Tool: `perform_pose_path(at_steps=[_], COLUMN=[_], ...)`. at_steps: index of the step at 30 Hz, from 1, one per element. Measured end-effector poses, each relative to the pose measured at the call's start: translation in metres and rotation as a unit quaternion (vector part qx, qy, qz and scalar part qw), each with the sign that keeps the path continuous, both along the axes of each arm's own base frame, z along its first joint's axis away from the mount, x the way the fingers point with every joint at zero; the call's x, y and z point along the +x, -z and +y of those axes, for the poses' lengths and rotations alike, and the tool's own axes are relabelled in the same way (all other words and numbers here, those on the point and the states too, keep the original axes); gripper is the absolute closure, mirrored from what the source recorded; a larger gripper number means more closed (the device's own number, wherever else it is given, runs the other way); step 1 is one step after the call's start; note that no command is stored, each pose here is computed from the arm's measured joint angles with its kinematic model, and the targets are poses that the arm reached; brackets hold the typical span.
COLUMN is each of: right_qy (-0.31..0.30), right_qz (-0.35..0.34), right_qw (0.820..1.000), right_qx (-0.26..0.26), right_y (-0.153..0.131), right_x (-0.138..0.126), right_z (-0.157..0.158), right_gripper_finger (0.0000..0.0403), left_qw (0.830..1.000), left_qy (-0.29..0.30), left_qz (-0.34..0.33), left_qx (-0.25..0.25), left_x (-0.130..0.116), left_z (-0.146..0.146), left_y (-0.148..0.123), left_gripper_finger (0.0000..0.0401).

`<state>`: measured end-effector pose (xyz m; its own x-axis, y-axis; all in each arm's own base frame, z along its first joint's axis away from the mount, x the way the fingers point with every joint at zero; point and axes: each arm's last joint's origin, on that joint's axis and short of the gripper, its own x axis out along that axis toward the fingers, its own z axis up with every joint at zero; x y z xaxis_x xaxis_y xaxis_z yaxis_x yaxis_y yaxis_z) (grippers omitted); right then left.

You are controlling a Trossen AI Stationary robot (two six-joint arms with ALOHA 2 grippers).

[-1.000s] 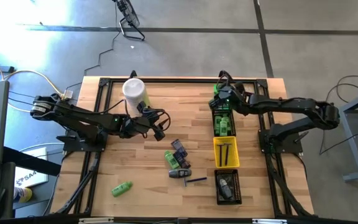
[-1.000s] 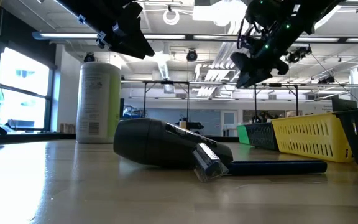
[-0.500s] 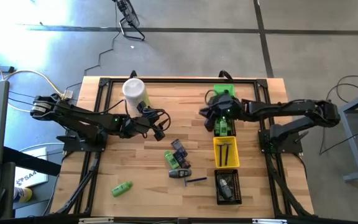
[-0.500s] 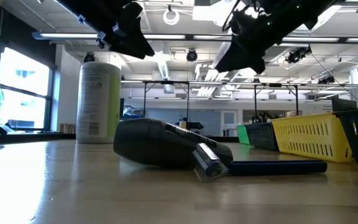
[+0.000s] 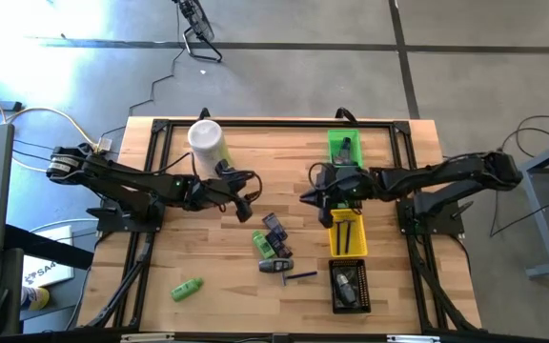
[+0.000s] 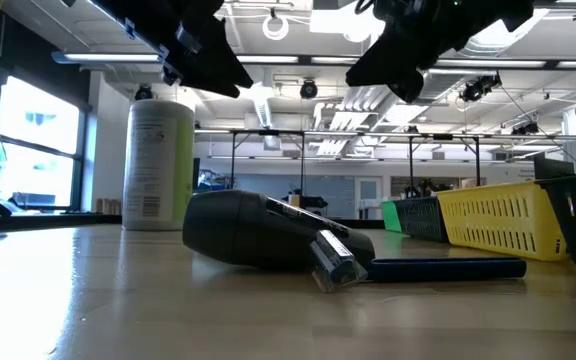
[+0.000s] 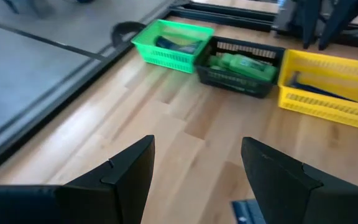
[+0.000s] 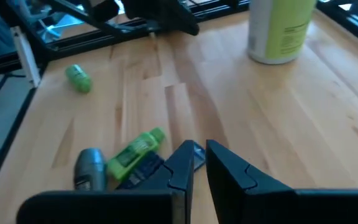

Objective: Pick & Place Travel size toiletries
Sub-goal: Put the blue razor into the yellow basket

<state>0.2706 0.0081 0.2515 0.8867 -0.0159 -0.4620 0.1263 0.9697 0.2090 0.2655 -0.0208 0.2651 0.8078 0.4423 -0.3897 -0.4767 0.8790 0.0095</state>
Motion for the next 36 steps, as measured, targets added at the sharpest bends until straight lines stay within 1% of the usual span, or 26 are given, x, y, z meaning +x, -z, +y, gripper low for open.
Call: perform_pose_path(at_steps=[4,9,11,13,15,21,24,27,30,33,36], right_qy=[-0.022,-0.063,-0.075,-0.087,-0.1,-0.115,-0.118,-0.126,-0.127,-0.132,-0.14], right_qz=[-0.003,-0.009,-0.006,-0.005,-0.017,-0.025,-0.021,-0.039,-0.016,0.002,0.044], right_qw=[1.0,0.998,0.997,0.996,0.995,0.992,0.992,0.991,0.992,0.991,0.989], right_qx=[0.002,0.004,0.003,0.002,0.004,0.036,0.035,0.032,0.012,0.005,-0.007], right_y=[0.001,0.005,0.007,0.009,0.01,0.011,0.009,-0.001,-0.004,-0.008,-0.001], right_x=[0.001,0.005,0.005,0.006,0.008,0.007,0.004,0.006,0.007,0.017,0.027], right_z=[0.014,0.035,0.043,0.051,0.06,0.084,0.098,0.112,0.126,0.139,0.152], right_gripper_finger=[0.0369,0.0369,0.0369,0.0369,0.037,0.0397,0.04,0.04,0.0401,0.0401,0.0401], left_qw=[1.0,1.0,1.0,1.0,1.0,1.0,1.0,1.0,1.0,1.0,1.0], left_qy=[0.014,0.018,0.019,0.019,0.018,0.018,0.018,0.018,0.018,0.018,0.018], left_qz=[0.0,0.002,0.013,0.007,0.009,0.012,0.011,0.01,0.011,0.01,0.01], left_qx=[-0.02,-0.02,-0.018,-0.018,-0.018,-0.017,-0.017,-0.017,-0.017,-0.018,-0.018], left_x=[0.003,0.006,0.005,0.006,0.006,0.006,0.006,0.006,0.006,0.006,0.006], left_z=[-0.002,-0.004,-0.004,-0.004,-0.004,-0.004,-0.004,-0.004,-0.004,-0.004,-0.004], left_y=[0.003,0.006,0.008,0.007,0.008,0.008,0.008,0.008,0.008,0.008,0.008], left_gripper_finger=[0.0166,0.0166,0.0166,0.0166,0.0166,0.0166,0.0166,0.0166,0.0166,0.0166,0.0166])
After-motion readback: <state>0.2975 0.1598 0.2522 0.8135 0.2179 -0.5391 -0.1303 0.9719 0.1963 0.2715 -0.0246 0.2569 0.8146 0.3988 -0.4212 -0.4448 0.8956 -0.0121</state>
